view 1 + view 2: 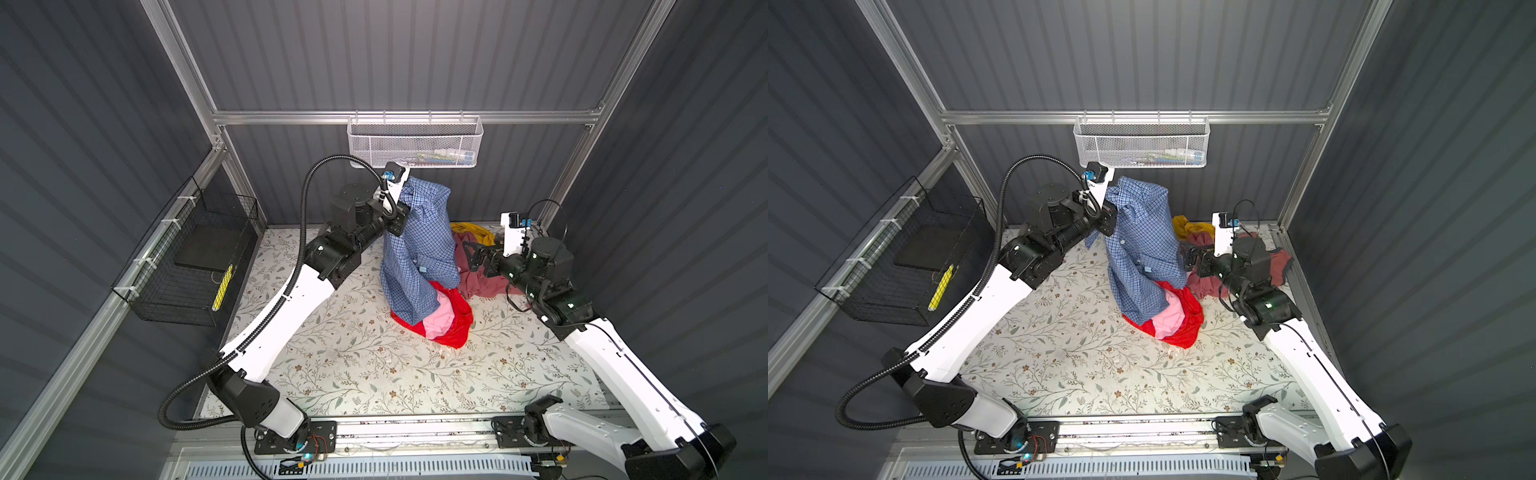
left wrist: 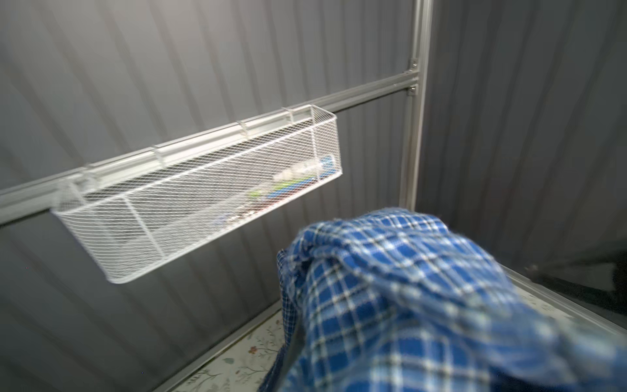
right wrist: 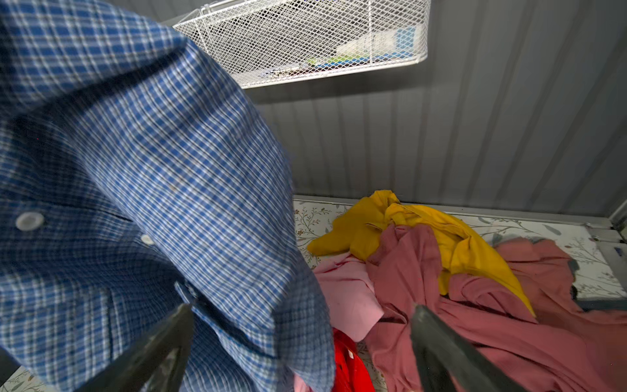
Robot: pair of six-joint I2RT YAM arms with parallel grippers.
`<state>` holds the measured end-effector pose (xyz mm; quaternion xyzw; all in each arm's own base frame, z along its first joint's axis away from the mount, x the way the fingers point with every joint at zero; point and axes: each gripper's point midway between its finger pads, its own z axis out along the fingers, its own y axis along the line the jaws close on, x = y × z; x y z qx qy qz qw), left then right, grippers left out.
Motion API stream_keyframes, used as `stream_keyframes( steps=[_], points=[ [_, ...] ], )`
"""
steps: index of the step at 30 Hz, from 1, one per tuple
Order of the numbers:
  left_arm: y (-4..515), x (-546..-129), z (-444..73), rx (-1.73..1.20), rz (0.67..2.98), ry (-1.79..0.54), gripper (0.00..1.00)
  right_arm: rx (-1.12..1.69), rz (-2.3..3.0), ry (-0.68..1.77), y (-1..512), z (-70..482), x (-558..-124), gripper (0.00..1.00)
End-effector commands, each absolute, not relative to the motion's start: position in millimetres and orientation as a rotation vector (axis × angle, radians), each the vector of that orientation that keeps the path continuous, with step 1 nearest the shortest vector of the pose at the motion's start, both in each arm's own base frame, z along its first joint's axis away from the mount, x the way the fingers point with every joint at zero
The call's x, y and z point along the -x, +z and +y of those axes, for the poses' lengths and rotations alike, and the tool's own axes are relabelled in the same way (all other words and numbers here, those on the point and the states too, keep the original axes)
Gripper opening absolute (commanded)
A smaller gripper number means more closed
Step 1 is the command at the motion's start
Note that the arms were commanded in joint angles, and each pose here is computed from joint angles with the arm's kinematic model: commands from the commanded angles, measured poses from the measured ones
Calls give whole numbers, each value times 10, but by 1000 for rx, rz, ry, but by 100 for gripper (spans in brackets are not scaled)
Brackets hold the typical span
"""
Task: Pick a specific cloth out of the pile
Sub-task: 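Lift the plaid shirt with the left gripper while the right gripper releases and withdraws, then lower the plaid shirt with the left gripper onto the table away from the pile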
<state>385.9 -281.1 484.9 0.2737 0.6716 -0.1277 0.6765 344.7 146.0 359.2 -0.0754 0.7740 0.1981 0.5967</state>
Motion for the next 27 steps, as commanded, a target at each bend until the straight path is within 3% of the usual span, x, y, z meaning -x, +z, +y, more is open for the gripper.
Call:
stream_keyframes(
  steps=[1,10,27],
  points=[
    [5335,-3850,-2343,-525,1435,-56,0,161,1811,451,3532,1443,-3471,99],
    [5567,-4161,-1554,-385,1435,161,0,177,1820,487,3499,1513,-3488,99],
    [6131,-4558,-809,-352,1343,477,0,213,1841,541,3408,1626,-3508,99]
  ],
)
